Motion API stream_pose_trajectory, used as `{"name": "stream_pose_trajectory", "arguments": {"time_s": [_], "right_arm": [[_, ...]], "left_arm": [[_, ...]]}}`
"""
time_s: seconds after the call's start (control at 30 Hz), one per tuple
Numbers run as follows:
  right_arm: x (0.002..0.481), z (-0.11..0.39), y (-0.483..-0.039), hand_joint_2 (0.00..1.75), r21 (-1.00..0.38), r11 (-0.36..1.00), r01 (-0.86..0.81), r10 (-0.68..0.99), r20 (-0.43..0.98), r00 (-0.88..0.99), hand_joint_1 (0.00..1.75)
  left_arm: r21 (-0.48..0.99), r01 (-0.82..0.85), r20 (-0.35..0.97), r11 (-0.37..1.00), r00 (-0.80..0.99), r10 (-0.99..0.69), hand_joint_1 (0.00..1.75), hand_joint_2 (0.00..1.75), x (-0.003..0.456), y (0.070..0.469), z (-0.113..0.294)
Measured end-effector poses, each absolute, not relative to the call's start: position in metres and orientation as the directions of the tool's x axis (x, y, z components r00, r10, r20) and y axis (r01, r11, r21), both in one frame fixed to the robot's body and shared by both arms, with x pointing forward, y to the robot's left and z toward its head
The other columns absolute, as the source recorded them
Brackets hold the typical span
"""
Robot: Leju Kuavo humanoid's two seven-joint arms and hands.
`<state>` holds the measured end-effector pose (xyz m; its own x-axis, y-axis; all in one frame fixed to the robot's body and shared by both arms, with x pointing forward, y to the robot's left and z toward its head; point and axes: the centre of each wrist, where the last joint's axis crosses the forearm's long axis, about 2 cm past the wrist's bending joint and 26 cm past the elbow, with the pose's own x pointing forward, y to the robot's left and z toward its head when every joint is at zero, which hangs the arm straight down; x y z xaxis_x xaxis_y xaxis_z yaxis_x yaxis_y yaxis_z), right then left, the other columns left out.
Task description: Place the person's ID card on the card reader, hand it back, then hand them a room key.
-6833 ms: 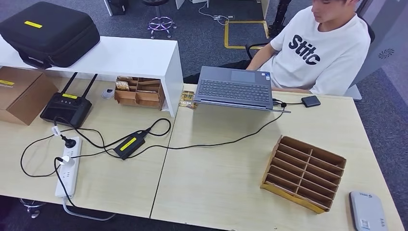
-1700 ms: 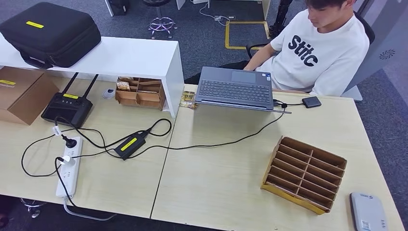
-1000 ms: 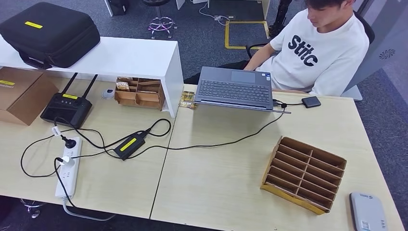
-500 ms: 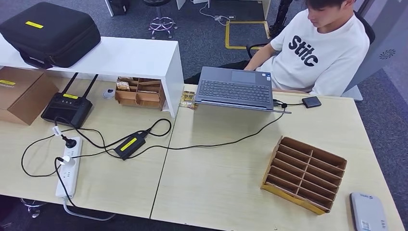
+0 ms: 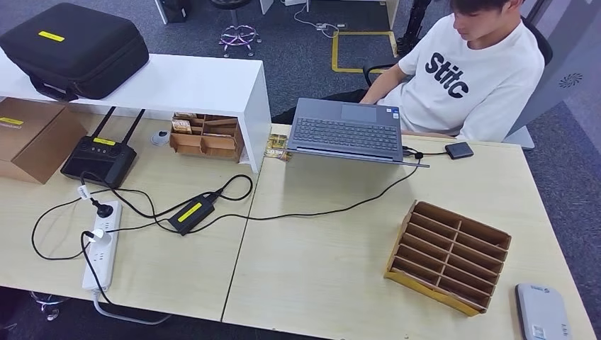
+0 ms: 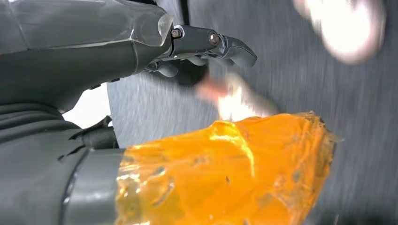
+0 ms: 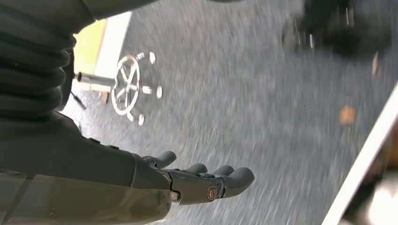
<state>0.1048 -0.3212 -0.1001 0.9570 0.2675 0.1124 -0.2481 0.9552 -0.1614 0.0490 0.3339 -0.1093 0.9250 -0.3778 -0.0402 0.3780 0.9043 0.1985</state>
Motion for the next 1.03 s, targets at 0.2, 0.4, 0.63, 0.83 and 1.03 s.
{"name": "stream_pose_trajectory", "arguments": {"time_s": [0.2,0.4,0.63,0.83,1.03], "right_arm": [[0.086,-0.104,-0.321,1.31,-0.200,0.953,-0.227,0.255,0.126,0.959,0.00],[0.107,-0.099,-0.326,1.75,-0.284,0.938,-0.200,0.245,0.132,0.961,0.00],[0.087,-0.104,-0.318,0.00,-0.141,0.951,-0.273,0.289,0.107,0.951,0.00],[0.091,-0.103,-0.322,1.75,-0.271,0.933,-0.239,0.275,0.103,0.956,0.00],[0.109,-0.099,-0.320,1.75,-0.157,0.935,-0.318,0.336,0.108,0.936,0.00]], "left_arm": [[0.210,0.363,-0.022,0.908,0.930,-0.367,0.00,0.00,0.051,0.328,-0.109],[0.035,0.410,-0.051,0.911,0.912,-0.408,0.00,0.00,0.047,0.331,-0.110],[0.374,0.308,0.025,0.875,0.940,-0.341,0.00,0.00,0.052,0.327,-0.109],[0.071,0.390,-0.039,0.918,0.921,-0.388,0.00,0.00,0.048,0.324,-0.110],[0.069,0.423,-0.053,0.903,0.906,-0.420,0.00,0.00,0.046,0.334,-0.110]]}}
